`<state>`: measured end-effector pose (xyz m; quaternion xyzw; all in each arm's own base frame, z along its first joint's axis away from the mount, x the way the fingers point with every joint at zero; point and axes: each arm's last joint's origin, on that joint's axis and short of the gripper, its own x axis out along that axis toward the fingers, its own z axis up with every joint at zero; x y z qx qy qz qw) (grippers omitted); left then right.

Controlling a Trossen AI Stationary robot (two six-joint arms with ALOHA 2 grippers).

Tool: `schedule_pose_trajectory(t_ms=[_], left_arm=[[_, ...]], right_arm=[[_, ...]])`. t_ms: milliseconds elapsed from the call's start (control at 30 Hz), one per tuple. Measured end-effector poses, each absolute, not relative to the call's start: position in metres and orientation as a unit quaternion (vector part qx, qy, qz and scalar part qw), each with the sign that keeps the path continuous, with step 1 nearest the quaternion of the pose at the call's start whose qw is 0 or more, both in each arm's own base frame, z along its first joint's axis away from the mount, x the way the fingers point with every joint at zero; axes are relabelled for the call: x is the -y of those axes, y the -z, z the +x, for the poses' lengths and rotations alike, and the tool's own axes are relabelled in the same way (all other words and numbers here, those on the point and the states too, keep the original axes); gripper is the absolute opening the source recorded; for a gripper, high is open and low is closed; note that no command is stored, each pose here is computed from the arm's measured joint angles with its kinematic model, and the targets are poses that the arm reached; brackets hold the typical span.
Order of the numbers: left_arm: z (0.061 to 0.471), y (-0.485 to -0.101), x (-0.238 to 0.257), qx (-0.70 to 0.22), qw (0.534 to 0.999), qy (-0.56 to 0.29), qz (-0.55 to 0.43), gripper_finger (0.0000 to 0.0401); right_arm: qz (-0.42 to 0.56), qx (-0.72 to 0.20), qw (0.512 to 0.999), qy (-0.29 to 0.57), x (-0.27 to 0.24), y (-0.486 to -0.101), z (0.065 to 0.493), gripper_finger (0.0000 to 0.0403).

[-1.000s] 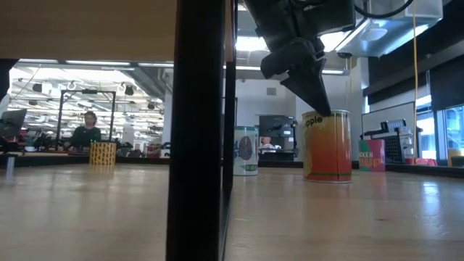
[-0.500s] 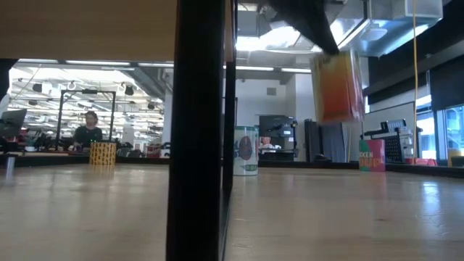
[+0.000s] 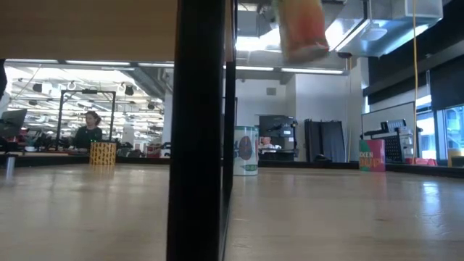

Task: Pick and place cans onto a shelf
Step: Put the canned pineapple on the shelf

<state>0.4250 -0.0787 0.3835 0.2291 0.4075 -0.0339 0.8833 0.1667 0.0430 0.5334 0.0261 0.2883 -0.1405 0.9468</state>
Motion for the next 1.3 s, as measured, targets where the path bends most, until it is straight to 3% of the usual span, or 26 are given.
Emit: schedule_pose_trajectory(t_ms=[400, 667, 967, 1300], left_arm=[[0.350, -0.439, 0.099, -0.400, 0.882, -0.033, 0.246, 0.0000], [0.300, -0.459, 0.117, -0.413, 0.889, -0.014, 0.196, 0.0000], [0.280, -0.461, 0.152, -0.420, 0.892, 0.083, 0.144, 0.0000], [0.283, -0.425, 0.187, -0.467, 0.858, 0.149, 0.155, 0.0000]], right_arm=[[0.027, -0.288, 0.947, 0.141, -0.043, -0.533, 0.167, 0.0065], [0.028, -0.288, 0.947, 0.140, -0.043, -0.533, 0.167, 0.0065], [0.027, -0.288, 0.947, 0.140, -0.043, -0.533, 0.167, 0.0065], [0.027, -0.289, 0.947, 0.140, -0.043, -0.533, 0.167, 0.0065]])
